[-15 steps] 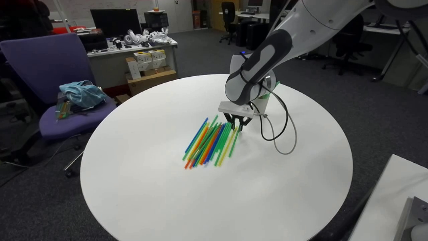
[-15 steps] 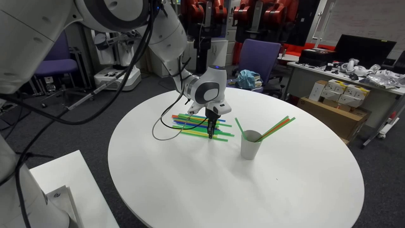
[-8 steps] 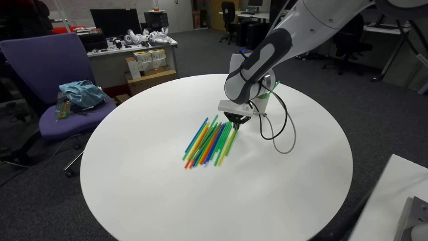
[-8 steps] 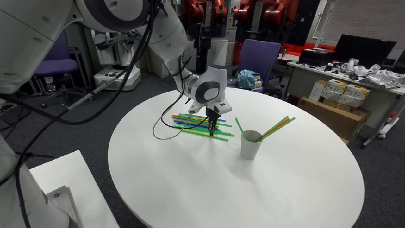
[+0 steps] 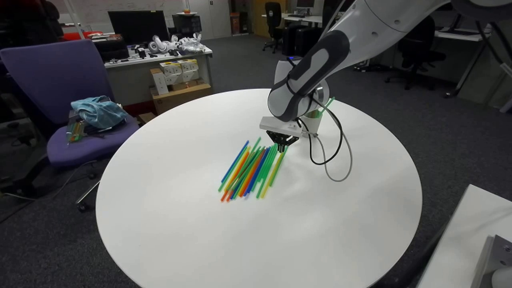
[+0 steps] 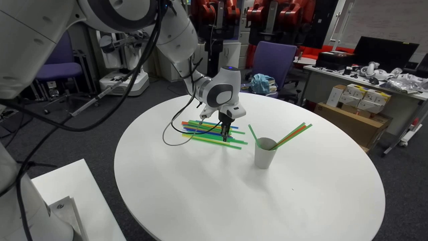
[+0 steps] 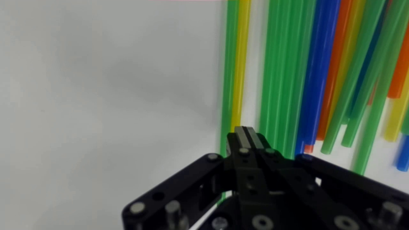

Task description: Put the straws inside the mug

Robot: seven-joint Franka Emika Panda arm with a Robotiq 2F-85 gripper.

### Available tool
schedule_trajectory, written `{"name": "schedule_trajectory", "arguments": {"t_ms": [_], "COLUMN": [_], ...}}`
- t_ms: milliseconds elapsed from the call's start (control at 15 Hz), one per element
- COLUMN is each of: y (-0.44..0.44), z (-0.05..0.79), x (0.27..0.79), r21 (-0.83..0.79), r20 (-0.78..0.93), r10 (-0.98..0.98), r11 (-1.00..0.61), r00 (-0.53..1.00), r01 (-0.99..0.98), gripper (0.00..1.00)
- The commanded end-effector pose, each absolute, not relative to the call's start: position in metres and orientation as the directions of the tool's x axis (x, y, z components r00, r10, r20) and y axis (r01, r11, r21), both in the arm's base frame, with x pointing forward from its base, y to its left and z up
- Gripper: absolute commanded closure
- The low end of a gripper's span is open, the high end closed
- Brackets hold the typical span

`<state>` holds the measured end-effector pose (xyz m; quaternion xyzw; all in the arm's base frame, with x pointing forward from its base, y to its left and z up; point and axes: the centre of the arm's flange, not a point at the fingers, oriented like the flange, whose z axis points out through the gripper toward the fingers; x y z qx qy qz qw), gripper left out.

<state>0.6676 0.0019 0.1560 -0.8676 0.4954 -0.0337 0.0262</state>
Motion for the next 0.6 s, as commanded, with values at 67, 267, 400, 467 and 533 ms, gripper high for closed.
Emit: {"name": "schedule_trajectory", "arguments": {"t_ms": [67,267,400,467,533], "y": [0.002,0.0046,0.0035,0.0017,-0.0004], "z": [0.1862,0.1871,0.181,0.1798,0.1795], "x": [0.6664,0.6664,0.6653,0.6644,0.6635], "r21": [-0.14,-0.135,-0.12,-0.115,-0.113], "r20": [0.055,0.06,0.056,0.052,0.055], "r10": [-0.852,-0.845,-0.845,-0.847,-0.849], "r11": [-0.524,-0.534,-0.534,-0.532,-0.528], "r00": [0.521,0.531,0.531,0.53,0.525], "r01": [-0.84,-0.834,-0.837,-0.839,-0.842], "gripper": [1.0,0.72,0.59,0.51,0.44]}}
